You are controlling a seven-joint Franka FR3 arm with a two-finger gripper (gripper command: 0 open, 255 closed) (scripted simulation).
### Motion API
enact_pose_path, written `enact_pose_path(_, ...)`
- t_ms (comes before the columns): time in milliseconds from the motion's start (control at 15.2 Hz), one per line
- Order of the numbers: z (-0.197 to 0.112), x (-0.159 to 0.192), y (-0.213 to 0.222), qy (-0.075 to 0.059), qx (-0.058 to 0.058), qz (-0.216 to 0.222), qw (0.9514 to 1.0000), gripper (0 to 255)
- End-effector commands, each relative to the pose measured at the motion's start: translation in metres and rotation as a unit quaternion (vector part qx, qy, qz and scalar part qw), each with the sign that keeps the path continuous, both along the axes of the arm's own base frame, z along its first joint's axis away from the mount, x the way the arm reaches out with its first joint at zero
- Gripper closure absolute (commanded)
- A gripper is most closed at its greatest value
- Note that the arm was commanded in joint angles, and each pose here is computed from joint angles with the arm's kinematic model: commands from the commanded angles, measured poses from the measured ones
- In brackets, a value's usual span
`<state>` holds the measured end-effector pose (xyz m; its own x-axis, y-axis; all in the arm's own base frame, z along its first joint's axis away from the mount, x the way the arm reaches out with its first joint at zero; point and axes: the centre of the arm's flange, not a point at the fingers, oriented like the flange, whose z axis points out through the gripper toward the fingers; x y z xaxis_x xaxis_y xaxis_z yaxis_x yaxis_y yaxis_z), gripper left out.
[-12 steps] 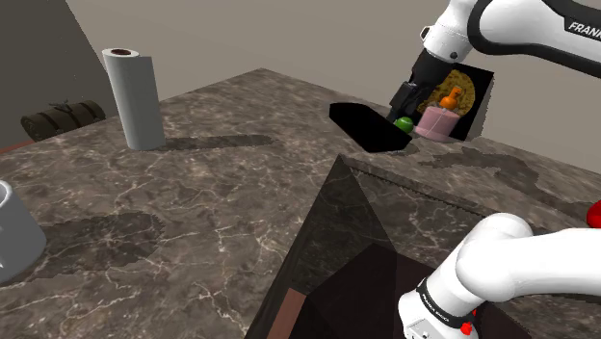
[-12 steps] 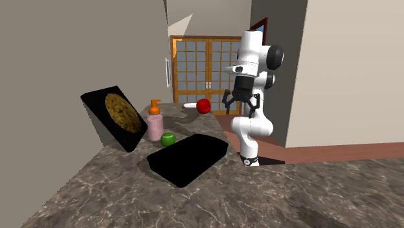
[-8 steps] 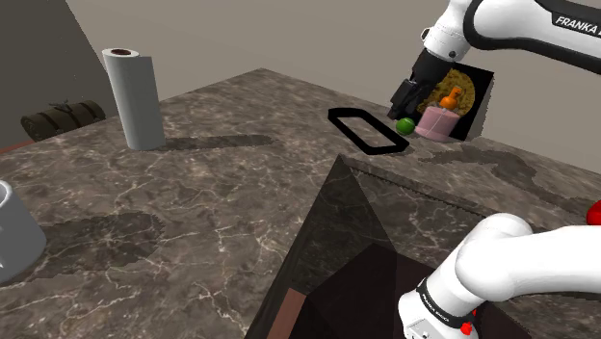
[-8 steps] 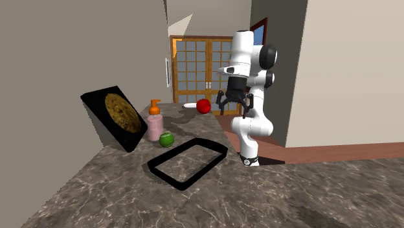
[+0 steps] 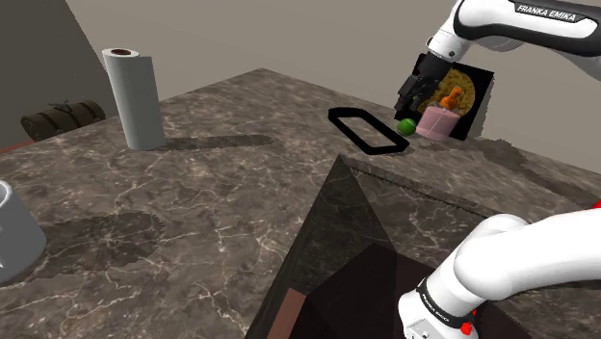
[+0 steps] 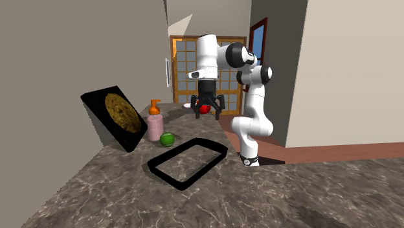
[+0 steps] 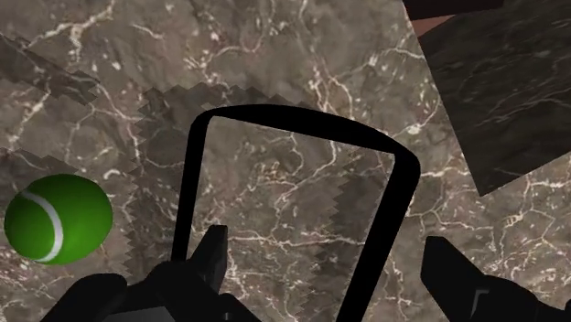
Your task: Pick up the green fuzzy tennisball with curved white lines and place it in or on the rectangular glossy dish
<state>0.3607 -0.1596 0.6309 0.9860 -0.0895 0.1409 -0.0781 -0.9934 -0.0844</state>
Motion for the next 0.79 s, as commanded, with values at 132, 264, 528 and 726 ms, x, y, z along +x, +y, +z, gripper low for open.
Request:
enact_pose_path(132, -0.013, 0.014, -0.058, 0.007, 0.033, -0.019, 0.9992, 0)
enact_pose_path(264, -0.021, 0.020, -0.087, 0.011, 0.049, -0.029, 0.9983, 0)
enact_pose_path(528, -0.041, 0.032, -0.145, 0.019, 0.082, -0.048, 0.9953, 0)
enact_pose_path(726, -0.058, 0.039, -0.187, 0.024, 0.107, -0.062, 0.9920, 0)
